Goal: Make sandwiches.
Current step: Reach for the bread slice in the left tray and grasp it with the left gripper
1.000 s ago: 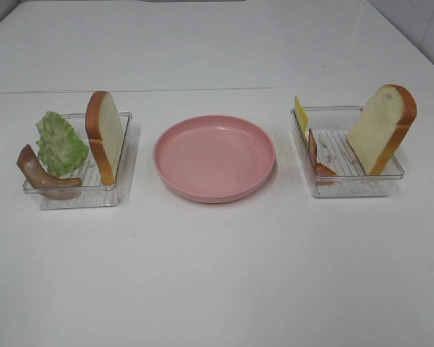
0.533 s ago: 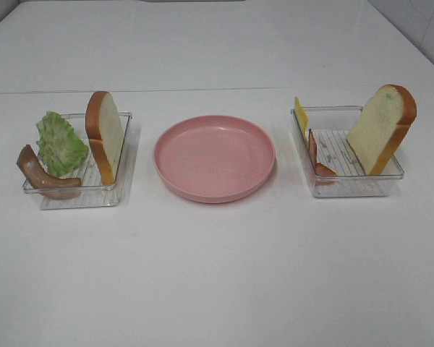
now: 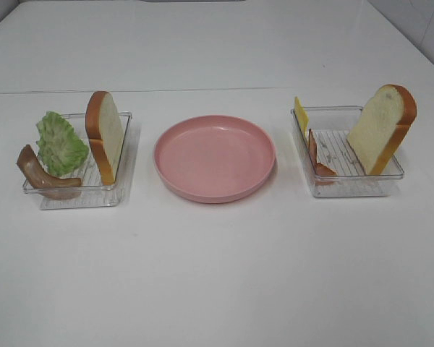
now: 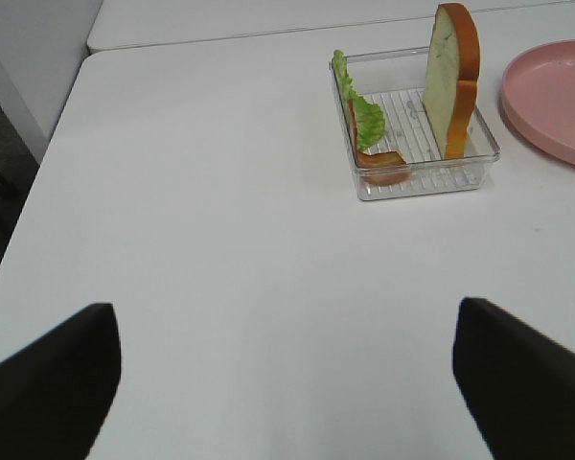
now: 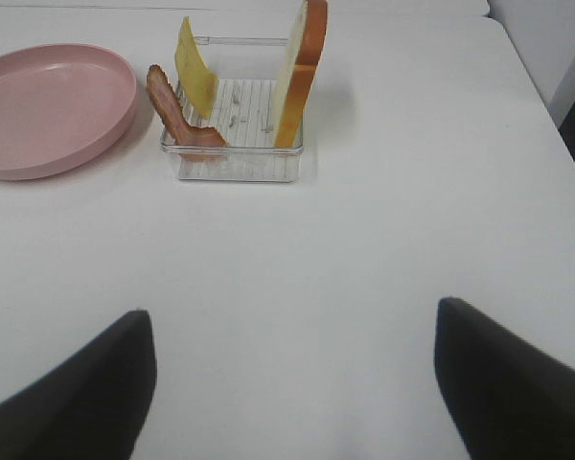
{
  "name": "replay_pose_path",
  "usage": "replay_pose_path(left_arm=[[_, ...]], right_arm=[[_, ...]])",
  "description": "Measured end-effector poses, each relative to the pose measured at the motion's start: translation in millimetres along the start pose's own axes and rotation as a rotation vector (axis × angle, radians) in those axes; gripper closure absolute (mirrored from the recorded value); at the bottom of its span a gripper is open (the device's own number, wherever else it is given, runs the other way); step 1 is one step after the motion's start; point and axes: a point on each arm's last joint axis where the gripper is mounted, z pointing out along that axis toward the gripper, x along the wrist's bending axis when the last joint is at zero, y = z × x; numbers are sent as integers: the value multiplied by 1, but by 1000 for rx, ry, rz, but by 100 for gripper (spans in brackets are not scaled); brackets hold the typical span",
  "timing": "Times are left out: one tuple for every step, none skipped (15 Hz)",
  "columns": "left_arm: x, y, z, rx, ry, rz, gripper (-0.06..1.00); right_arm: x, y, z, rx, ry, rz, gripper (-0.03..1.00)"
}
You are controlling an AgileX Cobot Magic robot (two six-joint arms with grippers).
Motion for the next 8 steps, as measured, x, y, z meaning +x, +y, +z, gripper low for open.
replay_pose_path(left_arm=[[0, 0, 0, 0, 0, 0, 6], [0, 0, 0, 0, 0, 0, 6], [-1, 2, 3, 23, -9, -5, 6], [-1, 4, 8, 60, -12, -6, 6], [-1, 12, 14, 95, -15, -8, 6], [-1, 22, 19, 107, -19, -10, 6], [-1, 35, 26, 108, -33, -22, 6], [-3, 49, 35, 118, -55, -42, 6]], right_arm=[[0, 0, 0, 0, 0, 0, 21], [0, 0, 0, 0, 0, 0, 21], [0, 0, 0, 0, 0, 0, 21], [0, 0, 0, 0, 0, 0, 21], [0, 0, 0, 0, 0, 0, 21], [0, 0, 0, 0, 0, 0, 21], [0, 0, 0, 0, 0, 0, 21], [0, 0, 0, 0, 0, 0, 21]])
